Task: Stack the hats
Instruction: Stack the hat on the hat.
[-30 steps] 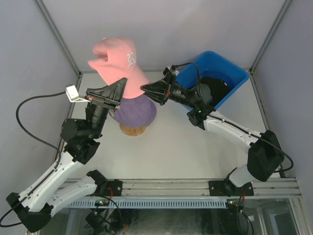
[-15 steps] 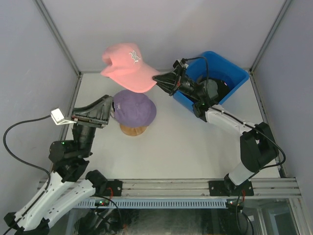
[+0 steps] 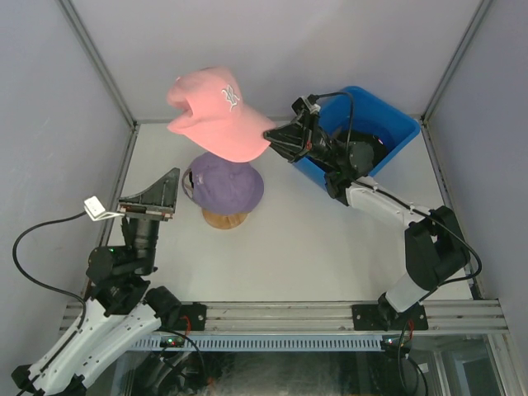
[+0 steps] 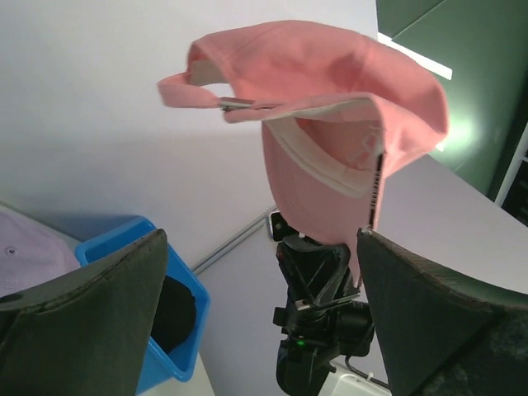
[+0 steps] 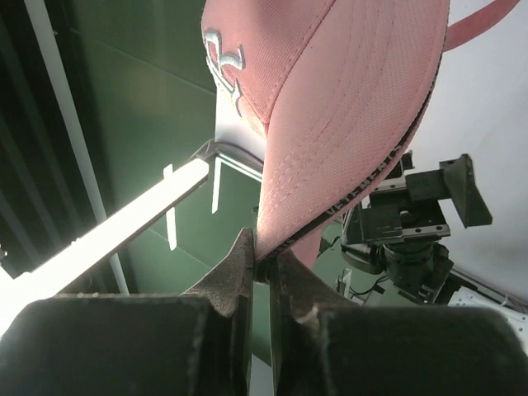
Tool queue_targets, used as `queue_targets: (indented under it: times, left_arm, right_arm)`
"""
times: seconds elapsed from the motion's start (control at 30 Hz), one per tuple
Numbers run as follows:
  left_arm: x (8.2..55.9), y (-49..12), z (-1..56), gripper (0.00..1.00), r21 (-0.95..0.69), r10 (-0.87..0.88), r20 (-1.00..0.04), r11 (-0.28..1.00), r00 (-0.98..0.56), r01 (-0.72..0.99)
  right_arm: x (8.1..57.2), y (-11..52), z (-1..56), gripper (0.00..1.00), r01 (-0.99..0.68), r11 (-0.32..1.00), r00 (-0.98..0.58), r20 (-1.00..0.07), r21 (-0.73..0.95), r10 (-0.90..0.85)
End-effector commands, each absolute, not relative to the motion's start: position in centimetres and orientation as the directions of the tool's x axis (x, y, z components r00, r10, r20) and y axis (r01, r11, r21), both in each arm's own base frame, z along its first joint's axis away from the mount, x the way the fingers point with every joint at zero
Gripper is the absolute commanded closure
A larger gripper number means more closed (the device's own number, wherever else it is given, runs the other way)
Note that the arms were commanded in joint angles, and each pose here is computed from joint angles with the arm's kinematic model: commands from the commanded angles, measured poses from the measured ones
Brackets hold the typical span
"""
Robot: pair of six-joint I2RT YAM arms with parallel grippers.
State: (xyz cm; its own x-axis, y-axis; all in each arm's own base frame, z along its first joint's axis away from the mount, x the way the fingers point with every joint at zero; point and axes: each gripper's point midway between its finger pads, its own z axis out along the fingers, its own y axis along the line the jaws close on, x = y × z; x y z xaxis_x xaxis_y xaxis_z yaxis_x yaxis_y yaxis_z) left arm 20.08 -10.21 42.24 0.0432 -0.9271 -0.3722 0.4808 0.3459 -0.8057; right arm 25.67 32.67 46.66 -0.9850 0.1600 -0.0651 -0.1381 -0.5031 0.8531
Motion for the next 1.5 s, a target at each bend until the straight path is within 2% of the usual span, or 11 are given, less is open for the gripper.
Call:
queue_targets:
  times: [0.0,0.07,0.17,0.4,0.6,0.77,1.03,1.17,1.3,1.37,1.47]
  left_arm:
    - [20.0,-9.6,43.8,0.0,-0.824,-0.938,-0.344,0.327,0.05,0.462]
    - [20.2,-9.7,43.7,0.0,-0.831,-0.935,-0.351,0.333,0.044,0.447]
    - [20.3,-9.5,43.8,0.0,-0.851,-0.953,-0.302,0.286,0.034,0.441]
    - [20.5,-9.6,46.5,0.0,-0.896,-0.994,-0.058,0.013,-0.087,0.443]
    - [20.4,-10.3,49.4,0.0,-0.866,-0.977,0.05,-0.145,-0.206,0.478]
    - [20.0,-11.9,51.2,0.0,-0.834,-0.945,0.068,-0.23,-0.319,0.502]
    - [19.7,-12.4,52.7,0.01,-0.783,-0.915,0.064,-0.293,-0.398,0.549]
    - [19.0,-12.6,53.3,0.09,-0.753,-0.902,0.055,-0.319,-0.428,0.576]
    - [18.6,-12.7,53.6,0.23,-0.727,-0.892,0.054,-0.343,-0.449,0.595]
    - [18.5,-12.4,53.6,0.36,-0.716,-0.891,0.063,-0.354,-0.449,0.602]
    - [18.8,-12.3,53.0,0.7,-0.722,-0.896,0.062,-0.344,-0.439,0.601]
  right_arm:
    - [21.8,30.4,51.1,1.0,-0.166,-0.622,-0.986,-0.134,0.765,0.098]
    - [20.9,30.1,51.5,1.0,-0.171,-0.626,-0.985,-0.148,0.761,0.09]
    - [19.6,29.6,52.1,1.0,-0.184,-0.633,-0.981,-0.177,0.752,0.075]
    - [16.8,28.3,52.7,1.0,-0.22,-0.636,-0.969,-0.241,0.74,0.054]
    - [14.9,27.4,53.1,1.0,-0.246,-0.635,-0.957,-0.286,0.732,0.041]
    - [13.8,27.4,53.0,1.0,-0.252,-0.638,-0.951,-0.31,0.728,0.023]
    - [13.1,27.7,52.9,1.0,-0.248,-0.644,-0.948,-0.319,0.724,0.005]
    - [13.2,27.9,52.7,1.0,-0.243,-0.643,-0.949,-0.315,0.726,0.003]
    - [13.5,28.2,52.3,1.0,-0.231,-0.648,-0.952,-0.307,0.726,-0.004]
    - [13.8,28.4,52.0,1.0,-0.225,-0.647,-0.954,-0.3,0.728,-0.006]
    - [14.2,28.5,51.6,1.0,-0.215,-0.648,-0.957,-0.289,0.731,-0.009]
